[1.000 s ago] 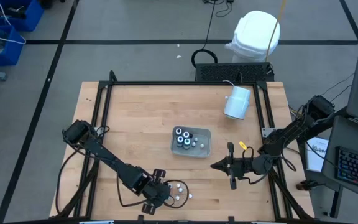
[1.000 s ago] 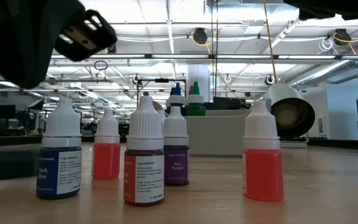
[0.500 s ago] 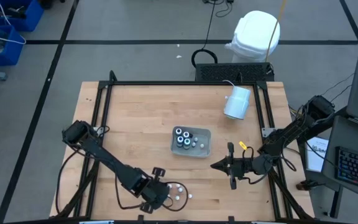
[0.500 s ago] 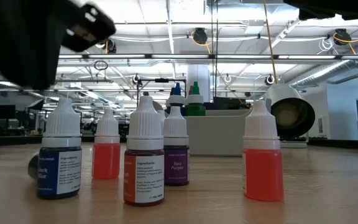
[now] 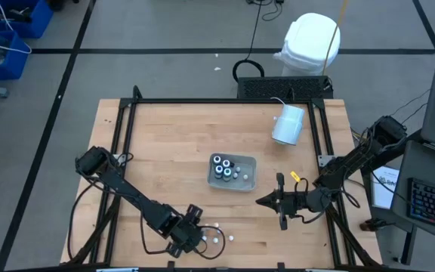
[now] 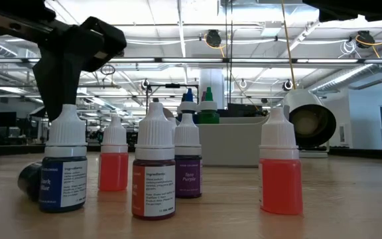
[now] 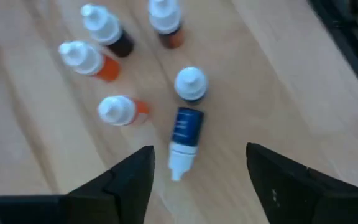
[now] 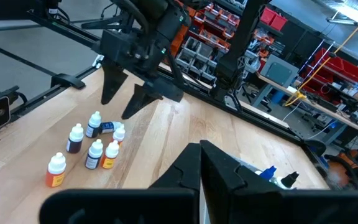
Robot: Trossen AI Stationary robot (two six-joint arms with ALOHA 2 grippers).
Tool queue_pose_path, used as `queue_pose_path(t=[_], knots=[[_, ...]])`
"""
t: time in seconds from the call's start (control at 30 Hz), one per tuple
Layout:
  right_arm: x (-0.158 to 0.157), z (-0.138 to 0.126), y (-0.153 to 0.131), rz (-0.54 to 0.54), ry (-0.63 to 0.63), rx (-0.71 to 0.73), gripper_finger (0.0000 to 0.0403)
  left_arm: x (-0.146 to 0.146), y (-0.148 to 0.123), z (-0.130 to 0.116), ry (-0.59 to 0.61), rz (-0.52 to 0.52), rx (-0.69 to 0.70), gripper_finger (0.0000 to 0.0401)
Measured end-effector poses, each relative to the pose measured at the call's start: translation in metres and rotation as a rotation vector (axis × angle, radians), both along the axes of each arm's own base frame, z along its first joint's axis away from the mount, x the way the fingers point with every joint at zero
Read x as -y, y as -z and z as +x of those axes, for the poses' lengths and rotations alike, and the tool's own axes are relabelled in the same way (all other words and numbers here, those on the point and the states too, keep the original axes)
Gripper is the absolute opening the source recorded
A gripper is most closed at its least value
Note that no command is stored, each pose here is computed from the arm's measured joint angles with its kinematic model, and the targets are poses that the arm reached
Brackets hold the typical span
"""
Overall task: Pick & Place food coloring
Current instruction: Put the small dark blue bottle into the gray bin
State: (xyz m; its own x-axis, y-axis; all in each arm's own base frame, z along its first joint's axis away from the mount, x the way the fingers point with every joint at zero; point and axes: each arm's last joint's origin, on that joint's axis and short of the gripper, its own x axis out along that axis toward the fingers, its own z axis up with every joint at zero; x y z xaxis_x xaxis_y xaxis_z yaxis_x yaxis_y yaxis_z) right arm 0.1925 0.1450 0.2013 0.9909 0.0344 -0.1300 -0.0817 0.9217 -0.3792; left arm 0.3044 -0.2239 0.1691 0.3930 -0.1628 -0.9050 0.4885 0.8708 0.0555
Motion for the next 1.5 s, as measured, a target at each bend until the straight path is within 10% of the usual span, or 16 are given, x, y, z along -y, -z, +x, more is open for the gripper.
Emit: queue_pose_path(t=[0.87,1.5], knots=[[0.000,0.000,0.000,0.032,0.005,-0.006,0.0000,-0.006,0.031,0.013,-0.019,0.046,-0.052,0.0063],[0.010,0.011,0.002,0.072,0.042,0.004,0.0000,-0.005,-0.024,0.015,-0.092,0.322,-0.059,0.0064]])
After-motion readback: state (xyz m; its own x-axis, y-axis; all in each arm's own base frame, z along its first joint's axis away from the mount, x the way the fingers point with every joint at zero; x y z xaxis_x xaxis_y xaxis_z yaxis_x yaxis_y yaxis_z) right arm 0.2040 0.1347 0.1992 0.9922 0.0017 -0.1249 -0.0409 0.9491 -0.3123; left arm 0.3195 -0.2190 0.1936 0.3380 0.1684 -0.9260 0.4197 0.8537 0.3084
